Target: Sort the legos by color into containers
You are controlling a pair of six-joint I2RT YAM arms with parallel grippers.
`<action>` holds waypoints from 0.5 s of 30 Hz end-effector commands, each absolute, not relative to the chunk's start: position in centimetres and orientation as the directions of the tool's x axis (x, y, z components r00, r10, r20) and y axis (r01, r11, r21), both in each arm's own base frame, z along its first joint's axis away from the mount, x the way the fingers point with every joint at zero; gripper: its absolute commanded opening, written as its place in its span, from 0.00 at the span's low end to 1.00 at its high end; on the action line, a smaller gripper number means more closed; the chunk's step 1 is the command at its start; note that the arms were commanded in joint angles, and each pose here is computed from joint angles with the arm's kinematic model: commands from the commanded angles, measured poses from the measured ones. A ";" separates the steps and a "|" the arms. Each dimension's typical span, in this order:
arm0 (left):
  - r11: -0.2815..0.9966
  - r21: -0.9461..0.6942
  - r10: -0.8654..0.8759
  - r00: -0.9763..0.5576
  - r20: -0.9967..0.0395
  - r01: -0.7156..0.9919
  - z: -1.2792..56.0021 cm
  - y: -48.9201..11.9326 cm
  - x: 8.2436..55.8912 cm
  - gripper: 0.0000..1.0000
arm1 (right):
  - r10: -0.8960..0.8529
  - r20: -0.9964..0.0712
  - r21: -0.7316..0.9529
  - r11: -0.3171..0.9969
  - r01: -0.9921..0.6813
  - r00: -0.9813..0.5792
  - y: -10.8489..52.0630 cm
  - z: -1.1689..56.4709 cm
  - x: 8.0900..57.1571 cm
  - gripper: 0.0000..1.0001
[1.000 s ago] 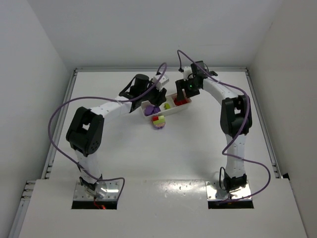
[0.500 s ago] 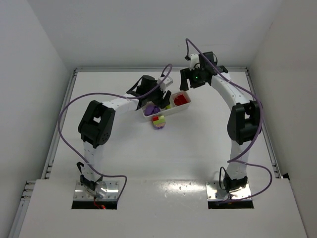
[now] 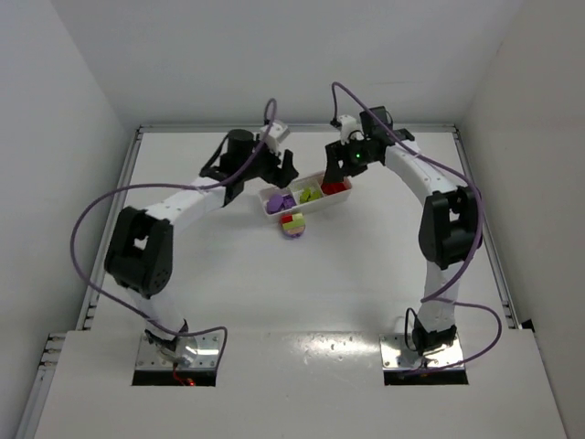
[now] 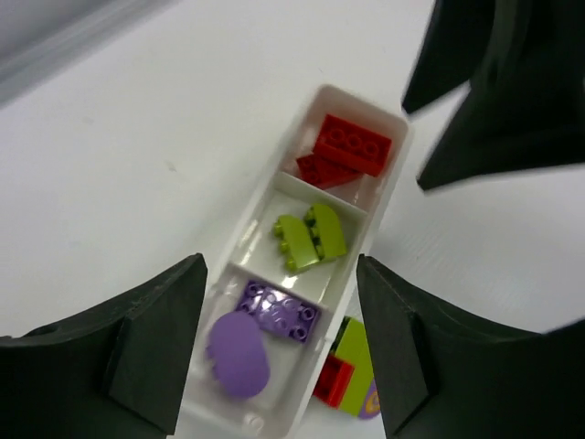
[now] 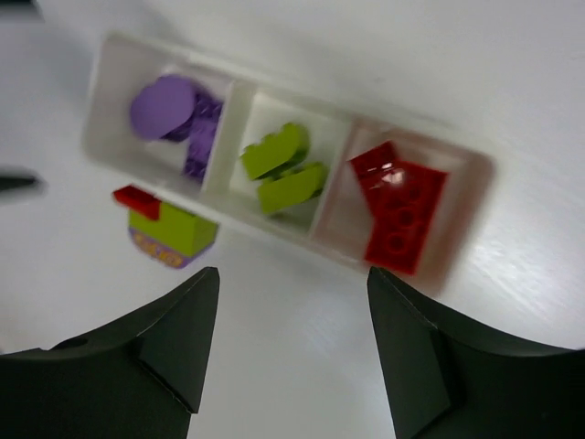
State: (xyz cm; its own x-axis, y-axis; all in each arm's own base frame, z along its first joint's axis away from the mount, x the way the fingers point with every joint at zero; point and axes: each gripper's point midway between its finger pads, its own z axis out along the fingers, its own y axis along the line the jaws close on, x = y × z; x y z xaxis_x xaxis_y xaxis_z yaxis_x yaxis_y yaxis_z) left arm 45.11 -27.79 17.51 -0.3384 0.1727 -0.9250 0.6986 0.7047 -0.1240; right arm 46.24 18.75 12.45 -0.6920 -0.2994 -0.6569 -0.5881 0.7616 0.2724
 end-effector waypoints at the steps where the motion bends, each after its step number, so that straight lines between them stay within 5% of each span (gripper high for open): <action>1: 0.716 -0.097 0.112 -0.251 -0.961 0.691 23.5 -24.1 43.7 0.72 | -0.391 -0.696 0.325 0.577 -0.750 -0.602 23.3 14.9 41.2 0.66; 5: 0.748 -0.079 0.186 -0.321 -0.929 0.660 21.1 -19.9 40.7 0.68 | -0.482 -0.702 0.310 0.456 -0.834 -0.524 26.0 13.9 37.6 0.60; 10: 0.795 -0.093 0.154 -0.348 -0.925 0.600 21.0 -17.0 38.9 0.67 | -0.500 -0.631 0.383 0.464 -0.799 -0.593 28.1 12.2 34.5 0.56; 15: 0.817 -0.109 0.138 -0.375 -0.917 0.567 20.2 -15.9 37.3 0.73 | -0.439 -0.529 0.431 0.598 -0.675 -0.726 28.2 9.7 32.0 0.78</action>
